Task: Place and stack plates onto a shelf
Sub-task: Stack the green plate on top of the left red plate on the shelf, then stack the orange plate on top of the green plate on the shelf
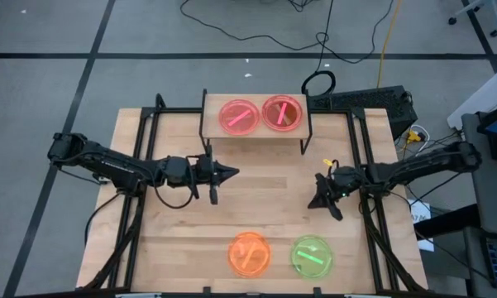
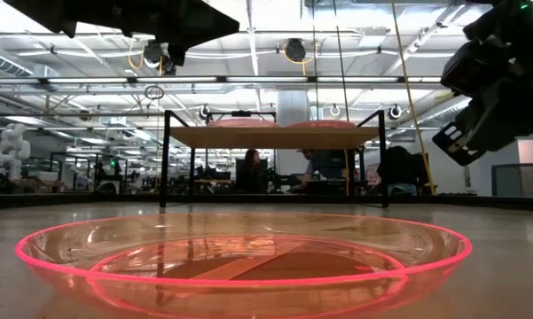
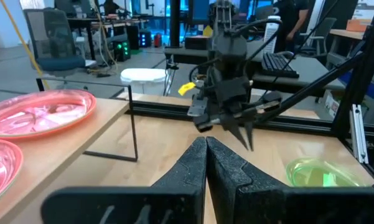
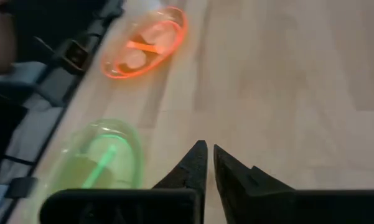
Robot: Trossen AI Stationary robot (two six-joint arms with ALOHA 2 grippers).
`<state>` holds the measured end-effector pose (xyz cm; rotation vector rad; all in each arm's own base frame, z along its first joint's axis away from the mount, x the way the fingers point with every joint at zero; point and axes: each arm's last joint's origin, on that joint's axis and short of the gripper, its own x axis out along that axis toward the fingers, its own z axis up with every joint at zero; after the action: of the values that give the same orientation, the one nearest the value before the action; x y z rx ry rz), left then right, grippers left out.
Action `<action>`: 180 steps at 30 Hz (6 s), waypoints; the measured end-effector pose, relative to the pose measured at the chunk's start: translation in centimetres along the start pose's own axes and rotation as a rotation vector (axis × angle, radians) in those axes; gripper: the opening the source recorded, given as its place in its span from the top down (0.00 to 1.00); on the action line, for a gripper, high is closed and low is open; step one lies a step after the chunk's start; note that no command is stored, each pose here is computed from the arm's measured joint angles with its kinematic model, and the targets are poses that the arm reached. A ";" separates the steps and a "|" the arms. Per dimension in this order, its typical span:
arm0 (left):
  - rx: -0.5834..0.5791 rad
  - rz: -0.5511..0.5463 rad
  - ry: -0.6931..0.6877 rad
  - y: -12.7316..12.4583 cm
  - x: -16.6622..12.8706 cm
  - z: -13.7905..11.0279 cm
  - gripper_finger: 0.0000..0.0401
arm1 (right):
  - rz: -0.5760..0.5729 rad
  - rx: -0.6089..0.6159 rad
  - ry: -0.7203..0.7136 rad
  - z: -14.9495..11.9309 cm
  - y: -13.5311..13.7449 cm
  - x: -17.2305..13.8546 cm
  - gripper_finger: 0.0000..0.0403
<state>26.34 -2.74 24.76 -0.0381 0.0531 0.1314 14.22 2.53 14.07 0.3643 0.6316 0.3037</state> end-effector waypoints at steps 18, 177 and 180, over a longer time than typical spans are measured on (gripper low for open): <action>-0.024 0.000 -0.006 0.0 0.0 0.1 0.96 | 0.022 0.013 0.221 -2.4 2.6 2.7 0.74; 0.018 0.194 -0.121 1.9 -2.5 3.6 0.96 | -0.712 -0.141 -0.631 25.3 -21.5 -0.9 0.93; 0.010 0.194 -0.119 1.9 -2.5 3.5 0.96 | -0.712 -0.141 -0.631 25.3 -21.5 -0.9 0.89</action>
<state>23.80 -1.05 28.35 -0.0154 -0.0618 0.3269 32.78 -23.04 24.45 0.0694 0.0872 -0.4397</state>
